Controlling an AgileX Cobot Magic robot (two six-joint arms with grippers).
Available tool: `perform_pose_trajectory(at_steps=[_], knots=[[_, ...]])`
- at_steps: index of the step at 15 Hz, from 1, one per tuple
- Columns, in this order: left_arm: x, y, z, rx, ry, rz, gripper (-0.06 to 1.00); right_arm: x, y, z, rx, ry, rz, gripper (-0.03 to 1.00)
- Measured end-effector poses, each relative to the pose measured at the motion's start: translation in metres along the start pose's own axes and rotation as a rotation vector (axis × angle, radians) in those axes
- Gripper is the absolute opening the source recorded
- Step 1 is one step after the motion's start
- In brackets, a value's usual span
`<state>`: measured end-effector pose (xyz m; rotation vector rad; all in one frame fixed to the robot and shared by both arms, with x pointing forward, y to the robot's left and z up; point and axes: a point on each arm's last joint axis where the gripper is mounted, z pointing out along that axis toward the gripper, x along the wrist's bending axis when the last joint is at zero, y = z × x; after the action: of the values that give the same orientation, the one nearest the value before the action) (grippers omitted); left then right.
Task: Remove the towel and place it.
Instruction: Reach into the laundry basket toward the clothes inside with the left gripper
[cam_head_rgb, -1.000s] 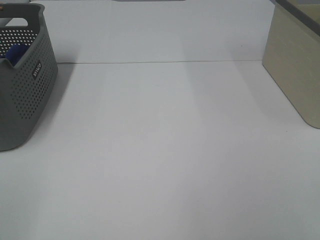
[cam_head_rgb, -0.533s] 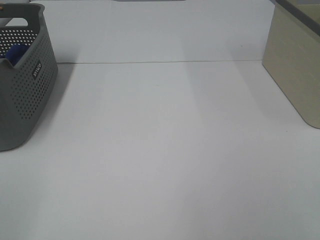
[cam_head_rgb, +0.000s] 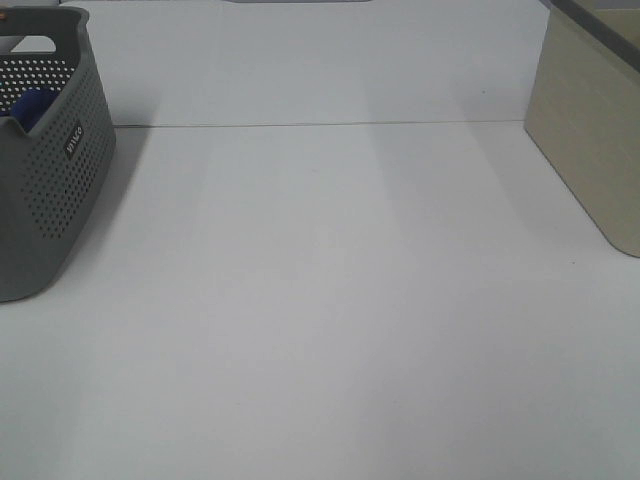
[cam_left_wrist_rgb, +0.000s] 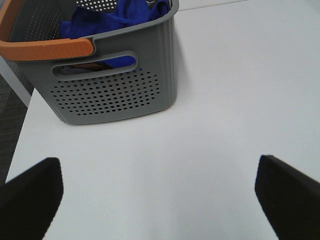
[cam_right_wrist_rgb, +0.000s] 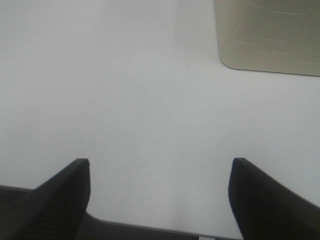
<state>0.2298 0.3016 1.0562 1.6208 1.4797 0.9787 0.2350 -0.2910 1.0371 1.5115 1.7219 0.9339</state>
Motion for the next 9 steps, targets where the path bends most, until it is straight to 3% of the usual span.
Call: perform_pose_trajectory(at_steps=[3, 6, 9], knots=[[0.0, 0.001, -0.001, 0.005, 0.0, 0.0, 0.99, 0.0, 0.0, 0.0, 0.0, 0.0, 0.0, 0.75], [0.002, 0.024, -0.007, 0.083, -0.002, 0.045, 0.99, 0.0, 0.0, 0.0, 0.0, 0.0, 0.0, 0.75], [0.007, 0.085, -0.003, 0.191, -0.023, 0.238, 0.99, 0.0, 0.0, 0.0, 0.0, 0.0, 0.0, 0.75]])
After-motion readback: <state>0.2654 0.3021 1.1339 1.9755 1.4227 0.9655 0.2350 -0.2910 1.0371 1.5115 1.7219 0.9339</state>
